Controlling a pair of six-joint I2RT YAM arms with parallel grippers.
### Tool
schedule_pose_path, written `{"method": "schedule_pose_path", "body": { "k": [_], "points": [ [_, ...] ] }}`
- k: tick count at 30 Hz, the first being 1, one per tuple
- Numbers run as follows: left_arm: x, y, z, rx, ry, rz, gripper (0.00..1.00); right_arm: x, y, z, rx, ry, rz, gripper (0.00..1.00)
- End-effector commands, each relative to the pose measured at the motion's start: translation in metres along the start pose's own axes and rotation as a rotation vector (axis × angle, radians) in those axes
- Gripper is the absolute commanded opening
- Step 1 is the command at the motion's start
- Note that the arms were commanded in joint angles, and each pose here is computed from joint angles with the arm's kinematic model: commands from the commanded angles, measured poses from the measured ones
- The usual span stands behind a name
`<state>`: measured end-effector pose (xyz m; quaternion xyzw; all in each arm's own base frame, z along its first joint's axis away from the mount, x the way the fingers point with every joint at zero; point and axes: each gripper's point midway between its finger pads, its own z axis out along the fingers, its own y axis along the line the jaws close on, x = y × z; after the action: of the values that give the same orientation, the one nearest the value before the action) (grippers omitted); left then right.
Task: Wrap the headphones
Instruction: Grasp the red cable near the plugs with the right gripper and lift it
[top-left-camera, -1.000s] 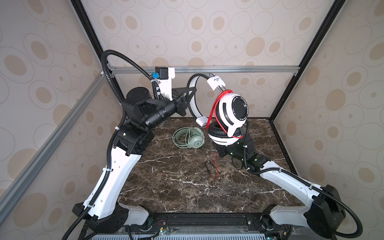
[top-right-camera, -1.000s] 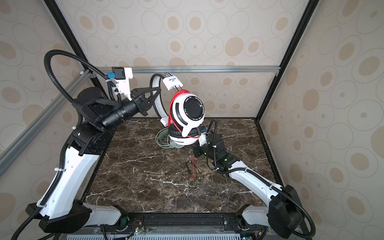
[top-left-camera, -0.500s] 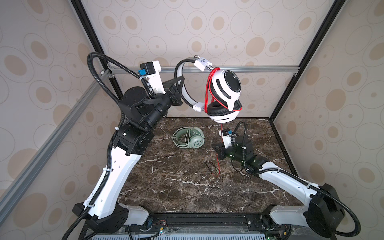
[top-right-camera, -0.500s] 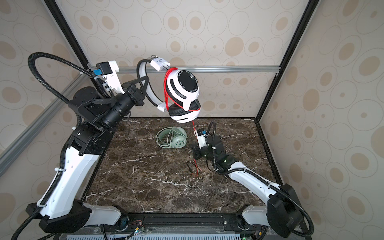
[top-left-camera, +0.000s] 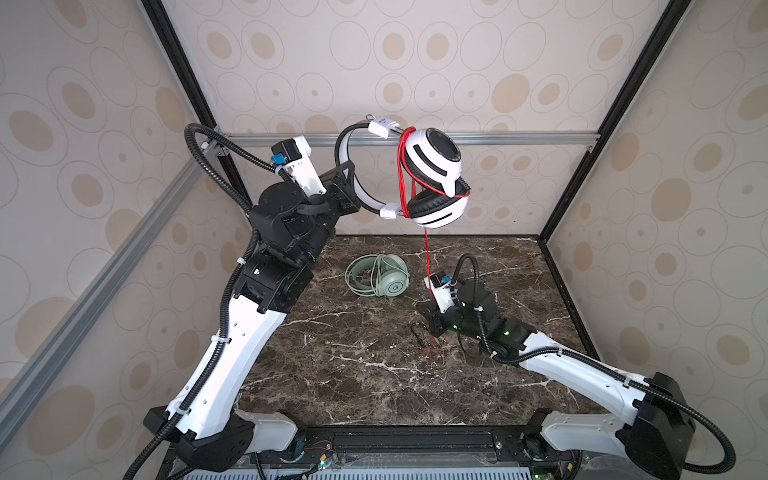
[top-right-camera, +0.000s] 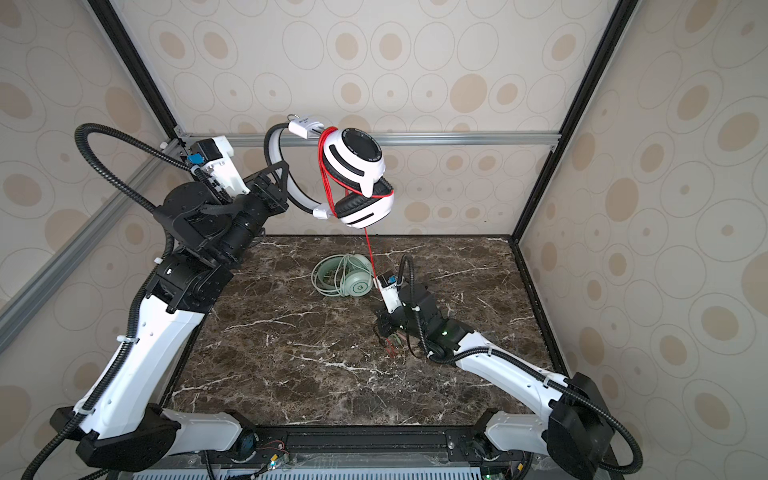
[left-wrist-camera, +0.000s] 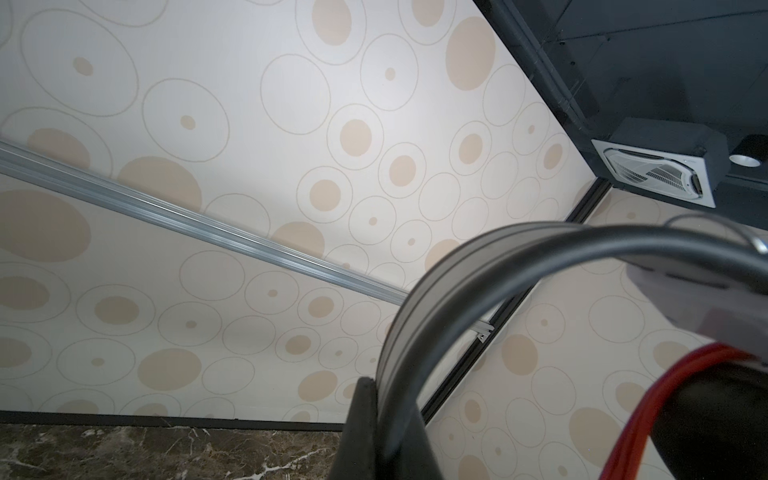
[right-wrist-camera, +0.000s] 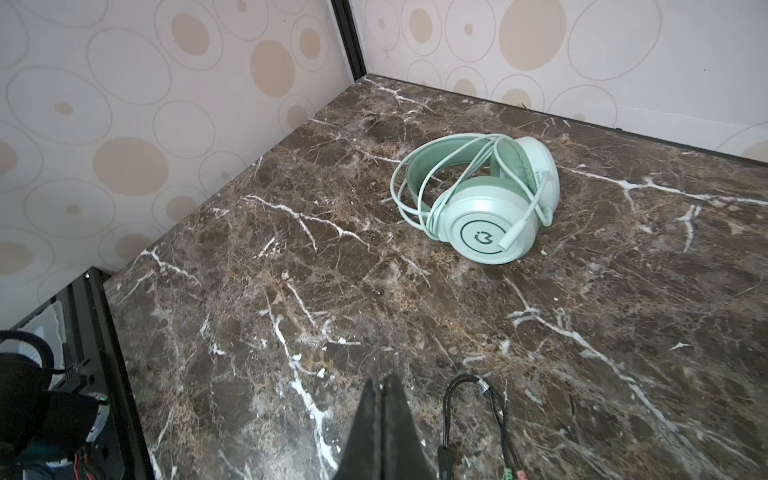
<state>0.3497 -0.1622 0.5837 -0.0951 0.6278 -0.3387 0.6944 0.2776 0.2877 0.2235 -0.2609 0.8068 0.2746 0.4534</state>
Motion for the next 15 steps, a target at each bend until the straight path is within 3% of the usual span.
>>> {"method": "schedule_pose_path", "body": {
  "k": [1,15],
  "points": [
    [-0.049,-0.011,-0.017,0.021,-0.173,-0.133,0.0,0.008,0.0,-0.007,0.047,0.041,-0.045,0.0],
    [-0.006,0.031,0.006,-0.146,-0.123,-0.067,0.0,0.006,0.04,0.0,0.012,0.088,-0.174,0.0]
  ]
}}
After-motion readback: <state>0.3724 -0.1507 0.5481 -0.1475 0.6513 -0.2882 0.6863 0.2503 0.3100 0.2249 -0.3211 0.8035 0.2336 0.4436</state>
